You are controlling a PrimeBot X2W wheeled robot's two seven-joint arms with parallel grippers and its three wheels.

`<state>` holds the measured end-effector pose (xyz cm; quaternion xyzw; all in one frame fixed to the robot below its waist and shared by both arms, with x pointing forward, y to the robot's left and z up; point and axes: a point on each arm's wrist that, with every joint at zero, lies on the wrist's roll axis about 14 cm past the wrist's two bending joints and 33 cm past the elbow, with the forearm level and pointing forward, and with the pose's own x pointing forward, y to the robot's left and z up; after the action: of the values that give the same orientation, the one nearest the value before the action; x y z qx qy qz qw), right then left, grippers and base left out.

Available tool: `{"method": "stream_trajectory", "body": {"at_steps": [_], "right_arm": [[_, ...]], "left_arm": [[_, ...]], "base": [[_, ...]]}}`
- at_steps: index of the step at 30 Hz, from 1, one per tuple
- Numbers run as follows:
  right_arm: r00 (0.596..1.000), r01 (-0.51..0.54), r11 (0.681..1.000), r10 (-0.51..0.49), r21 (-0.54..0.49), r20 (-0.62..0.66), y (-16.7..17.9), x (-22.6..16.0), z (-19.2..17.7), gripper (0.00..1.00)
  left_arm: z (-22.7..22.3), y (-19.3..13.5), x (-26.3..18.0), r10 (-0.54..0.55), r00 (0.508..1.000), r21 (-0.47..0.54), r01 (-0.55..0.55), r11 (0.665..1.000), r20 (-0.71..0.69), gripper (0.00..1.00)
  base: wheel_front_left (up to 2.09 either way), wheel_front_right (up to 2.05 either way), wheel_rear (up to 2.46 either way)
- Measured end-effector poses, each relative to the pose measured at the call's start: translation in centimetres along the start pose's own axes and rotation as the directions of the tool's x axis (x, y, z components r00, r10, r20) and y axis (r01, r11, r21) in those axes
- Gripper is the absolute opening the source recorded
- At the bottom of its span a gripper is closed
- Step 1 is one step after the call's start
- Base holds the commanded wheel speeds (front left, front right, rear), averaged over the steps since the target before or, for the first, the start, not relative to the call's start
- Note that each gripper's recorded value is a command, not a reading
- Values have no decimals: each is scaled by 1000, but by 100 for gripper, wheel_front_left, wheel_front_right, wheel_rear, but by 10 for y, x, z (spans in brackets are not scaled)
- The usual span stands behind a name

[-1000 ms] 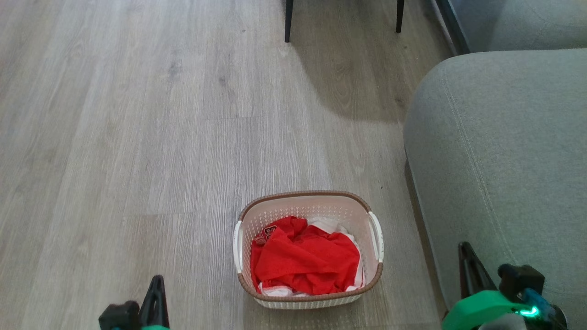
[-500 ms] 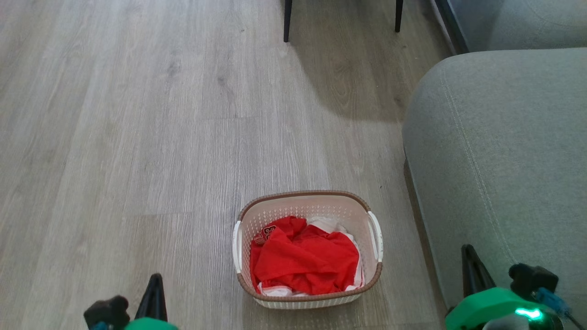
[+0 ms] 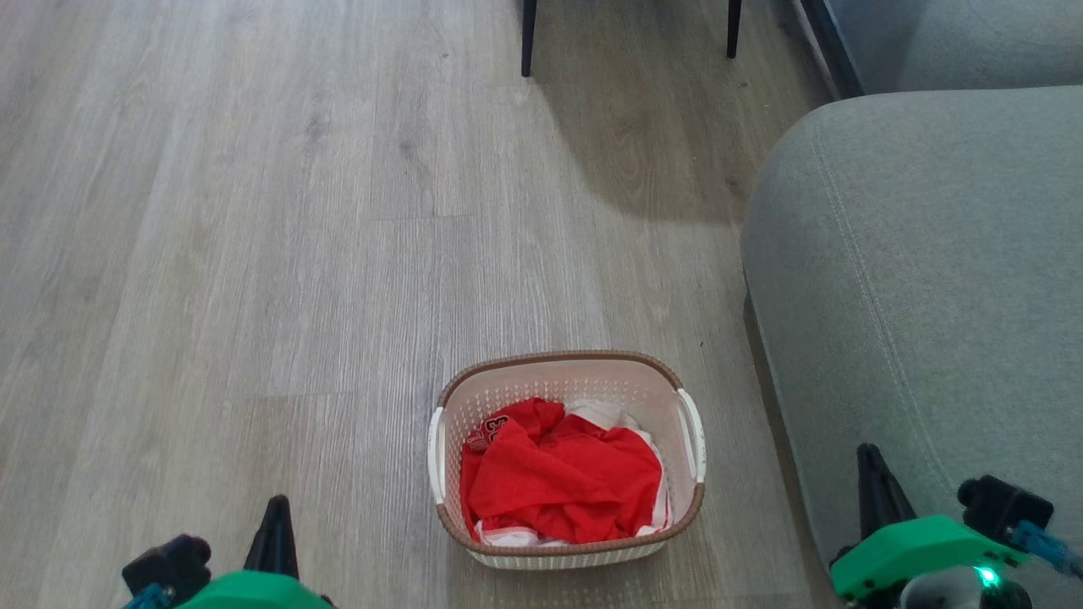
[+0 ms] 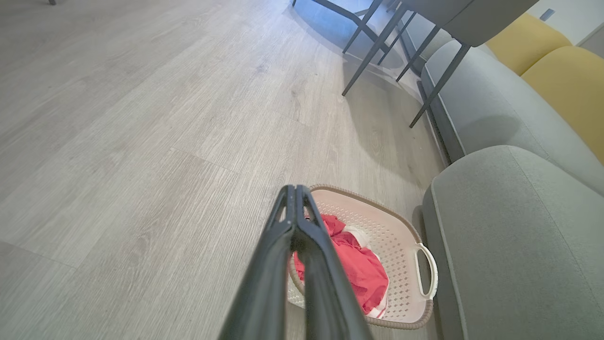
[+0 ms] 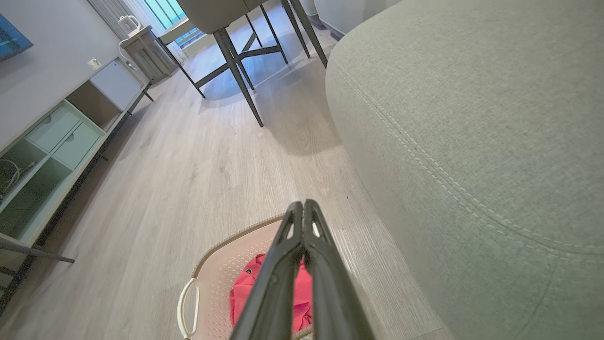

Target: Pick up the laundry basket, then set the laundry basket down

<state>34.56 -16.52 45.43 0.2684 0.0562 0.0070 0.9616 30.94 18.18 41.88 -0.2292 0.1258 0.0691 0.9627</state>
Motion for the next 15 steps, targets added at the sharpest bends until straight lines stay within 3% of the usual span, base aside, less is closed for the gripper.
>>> {"method": "stream_trajectory", "body": {"at_steps": [15], "right_arm": [[999, 36, 986, -37, 164, 1, -8, 3, 4, 0]], "left_arm": [[6, 1, 8, 2, 1000, -171, -4, 985, -12, 0]], "base": [[0, 0, 0]]}}
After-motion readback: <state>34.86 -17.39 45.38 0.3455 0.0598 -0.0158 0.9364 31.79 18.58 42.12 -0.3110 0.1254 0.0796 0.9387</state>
